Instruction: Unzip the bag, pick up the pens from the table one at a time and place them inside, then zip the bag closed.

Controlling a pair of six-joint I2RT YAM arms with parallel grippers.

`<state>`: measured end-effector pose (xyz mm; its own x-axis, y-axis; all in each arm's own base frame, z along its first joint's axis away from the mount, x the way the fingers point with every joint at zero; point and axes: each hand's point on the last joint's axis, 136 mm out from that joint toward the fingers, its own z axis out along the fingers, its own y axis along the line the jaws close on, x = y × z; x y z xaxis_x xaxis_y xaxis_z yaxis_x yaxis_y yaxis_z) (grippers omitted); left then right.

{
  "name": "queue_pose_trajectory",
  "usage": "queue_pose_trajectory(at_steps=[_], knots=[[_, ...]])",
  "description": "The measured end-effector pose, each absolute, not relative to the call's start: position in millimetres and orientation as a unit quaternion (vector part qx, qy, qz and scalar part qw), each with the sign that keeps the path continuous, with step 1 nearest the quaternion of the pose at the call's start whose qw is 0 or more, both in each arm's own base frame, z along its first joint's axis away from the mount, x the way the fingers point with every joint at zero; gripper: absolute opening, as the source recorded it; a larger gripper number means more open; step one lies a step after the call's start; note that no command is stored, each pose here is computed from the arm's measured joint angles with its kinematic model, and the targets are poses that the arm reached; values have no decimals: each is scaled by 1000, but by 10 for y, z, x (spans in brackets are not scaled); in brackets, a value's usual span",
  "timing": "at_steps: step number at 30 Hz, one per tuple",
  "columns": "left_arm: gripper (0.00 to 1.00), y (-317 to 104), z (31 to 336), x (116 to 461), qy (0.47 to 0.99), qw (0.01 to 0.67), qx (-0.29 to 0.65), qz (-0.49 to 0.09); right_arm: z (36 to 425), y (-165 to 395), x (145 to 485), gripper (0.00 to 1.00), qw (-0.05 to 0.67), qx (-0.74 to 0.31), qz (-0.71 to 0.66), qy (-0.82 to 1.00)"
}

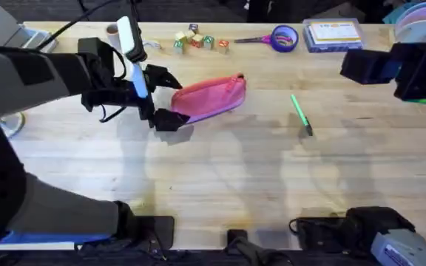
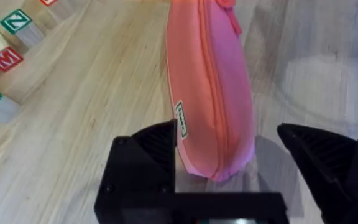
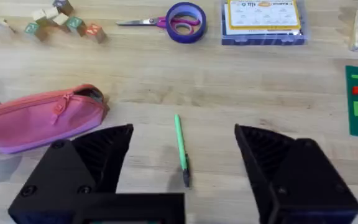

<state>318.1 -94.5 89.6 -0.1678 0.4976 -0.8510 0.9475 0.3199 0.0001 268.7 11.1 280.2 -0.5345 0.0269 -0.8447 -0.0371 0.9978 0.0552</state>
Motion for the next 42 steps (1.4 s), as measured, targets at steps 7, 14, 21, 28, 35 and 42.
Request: queue_pose_trajectory(at_steps=[7, 14, 21, 28, 35, 42], knots=[[987, -976, 948, 3182, 700, 407, 508, -294, 2802, 111, 2687, 997, 482, -3, 33, 875], [49, -973, 944, 3192, 699, 408, 510, -291, 2802, 111, 2687, 998, 482, -3, 33, 875], [41, -973, 943, 3193, 699, 408, 510, -290, 2800, 198, 2677, 998, 480, -4, 62, 875], [42, -970, 947, 3207, 698, 410, 512, -287, 2804, 332, 2662, 998, 471, 34, 116, 874], [43, -965, 952, 3231, 695, 415, 515, -282, 2771, 770, 2594, 998, 442, 14, 187, 877], [43, -965, 953, 3233, 695, 415, 515, -282, 2609, 1232, 2531, 998, 393, -27, 222, 892]])
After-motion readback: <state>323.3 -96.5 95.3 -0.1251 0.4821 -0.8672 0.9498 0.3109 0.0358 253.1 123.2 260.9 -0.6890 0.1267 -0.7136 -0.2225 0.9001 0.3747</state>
